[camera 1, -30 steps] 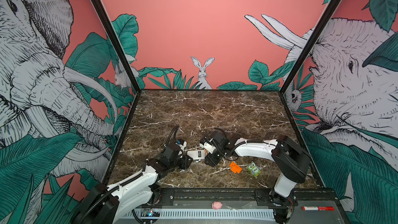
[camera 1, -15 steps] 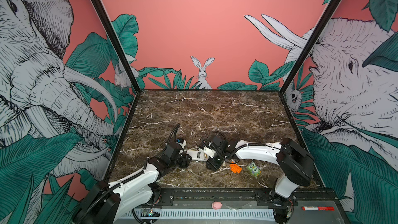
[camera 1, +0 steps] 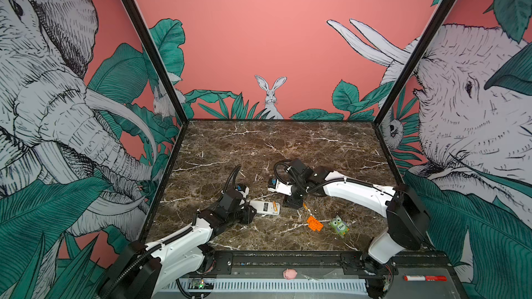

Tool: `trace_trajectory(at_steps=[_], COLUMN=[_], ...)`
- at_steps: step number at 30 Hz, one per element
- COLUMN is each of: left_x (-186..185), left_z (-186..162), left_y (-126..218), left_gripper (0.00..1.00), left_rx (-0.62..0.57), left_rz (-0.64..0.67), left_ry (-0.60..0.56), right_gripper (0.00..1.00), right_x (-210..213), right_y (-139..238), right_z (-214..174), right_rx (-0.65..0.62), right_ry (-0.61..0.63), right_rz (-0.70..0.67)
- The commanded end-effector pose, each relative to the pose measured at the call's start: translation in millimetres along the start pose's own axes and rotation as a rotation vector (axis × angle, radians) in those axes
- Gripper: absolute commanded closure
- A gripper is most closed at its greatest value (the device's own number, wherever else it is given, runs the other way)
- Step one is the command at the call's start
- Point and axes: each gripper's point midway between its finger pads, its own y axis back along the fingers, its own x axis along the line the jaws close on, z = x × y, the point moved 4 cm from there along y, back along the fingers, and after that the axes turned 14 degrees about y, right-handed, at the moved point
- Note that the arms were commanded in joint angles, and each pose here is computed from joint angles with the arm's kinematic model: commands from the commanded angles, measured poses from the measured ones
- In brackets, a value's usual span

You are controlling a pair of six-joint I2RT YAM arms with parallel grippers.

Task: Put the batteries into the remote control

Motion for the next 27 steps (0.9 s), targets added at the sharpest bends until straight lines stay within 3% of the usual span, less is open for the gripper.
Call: trace_trajectory(at_steps=[1, 8, 15, 27], left_x=[-1.7, -1.1, -0.1, 2.6], left_z=[-1.6, -2.3, -3.5, -5.5], left_y=[0.6, 0.9, 2.5, 3.5], left_gripper=[0.56, 0.57, 0.57, 0.59], left_rx=[0.027, 0.027, 0.029, 0.03], left_rz=[-0.004, -0.014, -0.019, -0.03], left_ry=[0.005, 0.025, 0.036, 0.062], right_gripper=[0.42, 0.43, 0.44, 0.47], right_x=[-7.5, -16.7, -16.8, -7.6], right_y=[-2.9, -13.4, -24.7, -55.7], right_z=[1.3, 11.5, 14.8, 8.4], right_rx=[-0.006, -0.031, -0.066, -0.008], right_ry=[0.203, 0.351, 0.412, 0.495], right_rz=[0.066, 0.11, 0.1, 0.115])
